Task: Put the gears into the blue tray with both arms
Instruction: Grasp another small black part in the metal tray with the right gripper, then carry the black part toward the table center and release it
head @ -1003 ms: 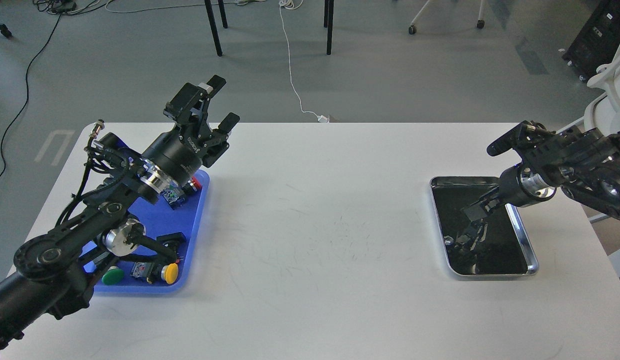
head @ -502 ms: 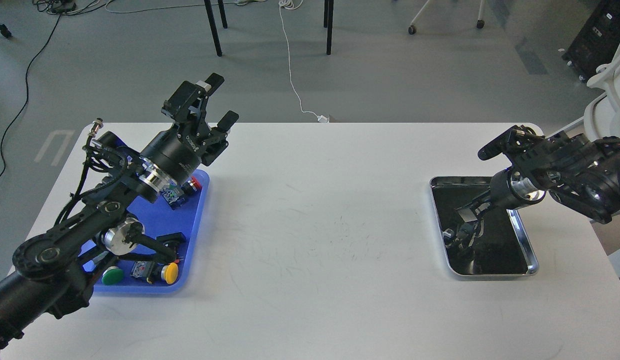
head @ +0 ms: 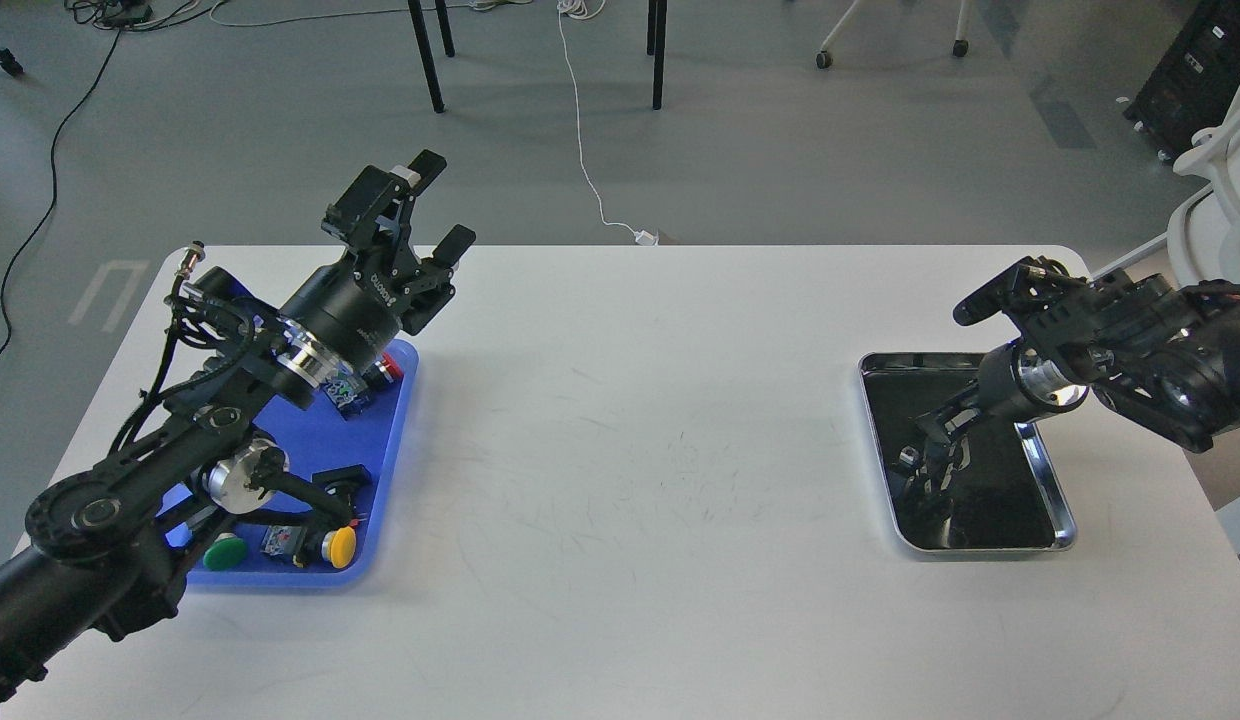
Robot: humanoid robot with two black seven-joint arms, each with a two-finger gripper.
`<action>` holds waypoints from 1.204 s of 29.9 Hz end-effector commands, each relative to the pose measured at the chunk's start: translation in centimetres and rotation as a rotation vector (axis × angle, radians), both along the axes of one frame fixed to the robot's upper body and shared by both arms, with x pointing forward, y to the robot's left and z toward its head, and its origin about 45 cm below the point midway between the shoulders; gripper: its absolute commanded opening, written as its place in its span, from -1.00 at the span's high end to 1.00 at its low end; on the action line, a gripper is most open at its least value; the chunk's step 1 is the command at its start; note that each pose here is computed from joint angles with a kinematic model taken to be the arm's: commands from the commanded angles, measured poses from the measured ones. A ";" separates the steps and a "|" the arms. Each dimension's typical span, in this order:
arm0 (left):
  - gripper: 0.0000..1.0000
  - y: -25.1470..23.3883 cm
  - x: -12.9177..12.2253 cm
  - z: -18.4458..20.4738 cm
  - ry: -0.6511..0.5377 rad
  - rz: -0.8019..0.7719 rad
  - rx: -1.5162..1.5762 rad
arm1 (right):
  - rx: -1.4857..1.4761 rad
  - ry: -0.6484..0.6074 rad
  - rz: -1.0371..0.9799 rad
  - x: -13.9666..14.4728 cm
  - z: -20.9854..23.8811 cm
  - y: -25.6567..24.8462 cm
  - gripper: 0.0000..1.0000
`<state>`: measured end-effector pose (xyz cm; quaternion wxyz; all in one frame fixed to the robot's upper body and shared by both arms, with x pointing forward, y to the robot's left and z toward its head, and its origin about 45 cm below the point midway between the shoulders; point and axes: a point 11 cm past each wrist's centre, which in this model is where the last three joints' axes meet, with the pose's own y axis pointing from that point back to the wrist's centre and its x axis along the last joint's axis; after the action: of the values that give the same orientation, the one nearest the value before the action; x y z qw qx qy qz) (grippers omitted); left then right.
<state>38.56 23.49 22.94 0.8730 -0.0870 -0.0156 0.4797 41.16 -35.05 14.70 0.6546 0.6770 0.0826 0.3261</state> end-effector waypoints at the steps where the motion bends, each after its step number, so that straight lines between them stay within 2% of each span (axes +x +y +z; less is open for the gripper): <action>1: -0.96 0.1 0.0 0.0 0.000 0.001 0.001 | 0.004 0.007 0.004 -0.2 -0.5 0.4 0.05; 4: -0.96 0.1 0.0 0.0 -0.001 0.003 0.001 | 0.001 0.003 0.001 -0.1 -0.4 0.2 0.06; 7: -0.96 0.3 0.0 0.1 -0.002 0.004 0.004 | 0.001 0.003 0.001 -0.1 -0.4 0.2 0.30; 11: -0.96 0.3 0.1 0.2 -0.003 0.007 0.003 | 0.001 0.005 0.000 -0.1 -0.5 0.2 0.47; 16: -0.96 0.4 0.1 0.1 -0.002 0.007 0.003 | 0.002 0.007 0.000 -0.2 -0.5 0.2 0.59; 24: -0.96 0.3 0.1 0.1 -0.002 0.006 0.002 | 0.060 -0.011 -0.015 0.3 0.4 1.1 0.60; 31: -0.96 0.6 0.2 0.5 -0.010 0.014 -0.001 | 0.178 -0.078 0.036 1.8 6.7 4.0 0.60; 36: -0.96 0.9 0.3 0.7 -0.015 0.018 -0.001 | 0.217 -0.086 0.095 1.9 8.5 6.6 0.60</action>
<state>38.88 24.26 23.57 0.8681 -0.0907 -0.0221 0.4876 43.03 -29.87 22.50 0.5762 0.7215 0.0425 0.3816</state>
